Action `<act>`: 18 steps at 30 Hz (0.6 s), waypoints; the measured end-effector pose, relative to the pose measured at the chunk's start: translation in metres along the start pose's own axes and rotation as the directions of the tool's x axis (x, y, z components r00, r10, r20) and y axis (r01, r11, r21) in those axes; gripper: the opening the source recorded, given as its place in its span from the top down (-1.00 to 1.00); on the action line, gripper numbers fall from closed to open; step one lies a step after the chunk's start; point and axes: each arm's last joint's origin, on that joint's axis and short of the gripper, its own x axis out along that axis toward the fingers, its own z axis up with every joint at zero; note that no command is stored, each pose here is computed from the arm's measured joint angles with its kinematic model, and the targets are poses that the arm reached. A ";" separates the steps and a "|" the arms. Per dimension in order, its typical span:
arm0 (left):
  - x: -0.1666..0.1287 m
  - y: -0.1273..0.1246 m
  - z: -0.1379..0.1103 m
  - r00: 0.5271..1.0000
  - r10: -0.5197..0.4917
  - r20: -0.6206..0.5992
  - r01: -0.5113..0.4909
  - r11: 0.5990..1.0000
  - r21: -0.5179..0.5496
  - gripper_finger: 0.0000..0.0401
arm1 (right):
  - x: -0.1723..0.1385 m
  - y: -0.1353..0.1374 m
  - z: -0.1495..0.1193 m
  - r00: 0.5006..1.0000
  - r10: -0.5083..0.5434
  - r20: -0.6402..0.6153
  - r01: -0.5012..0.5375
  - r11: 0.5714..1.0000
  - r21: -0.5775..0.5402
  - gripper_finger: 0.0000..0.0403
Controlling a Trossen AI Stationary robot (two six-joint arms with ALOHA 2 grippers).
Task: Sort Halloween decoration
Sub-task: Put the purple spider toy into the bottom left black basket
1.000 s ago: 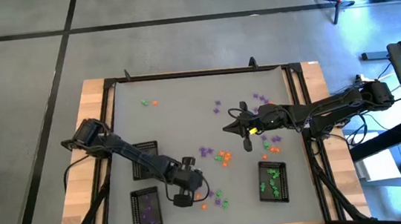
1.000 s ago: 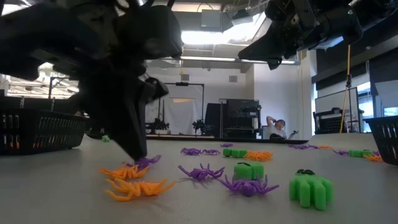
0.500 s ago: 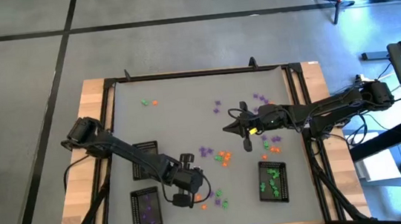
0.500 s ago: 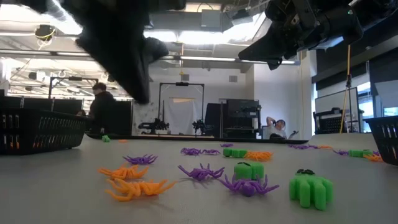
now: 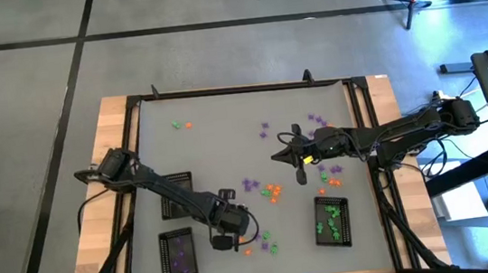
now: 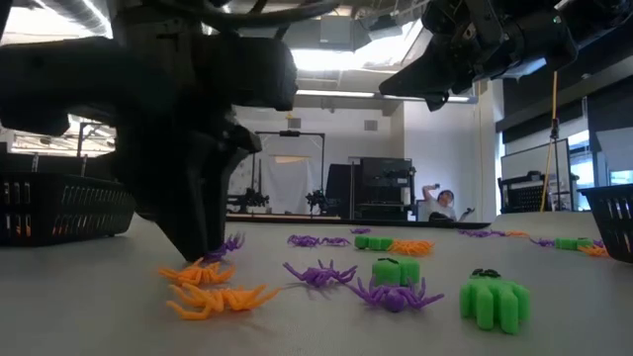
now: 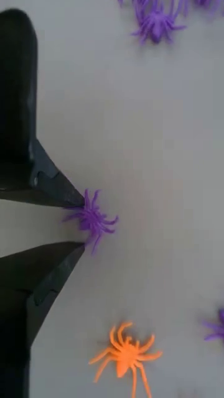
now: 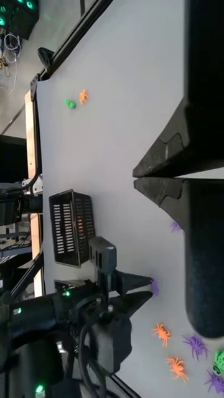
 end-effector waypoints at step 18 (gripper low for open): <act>0.005 0.005 0.000 1.000 0.020 -0.022 -0.021 0.999 -0.032 0.99 | 0.000 0.000 0.000 1.000 0.000 -0.001 0.000 1.000 0.000 0.97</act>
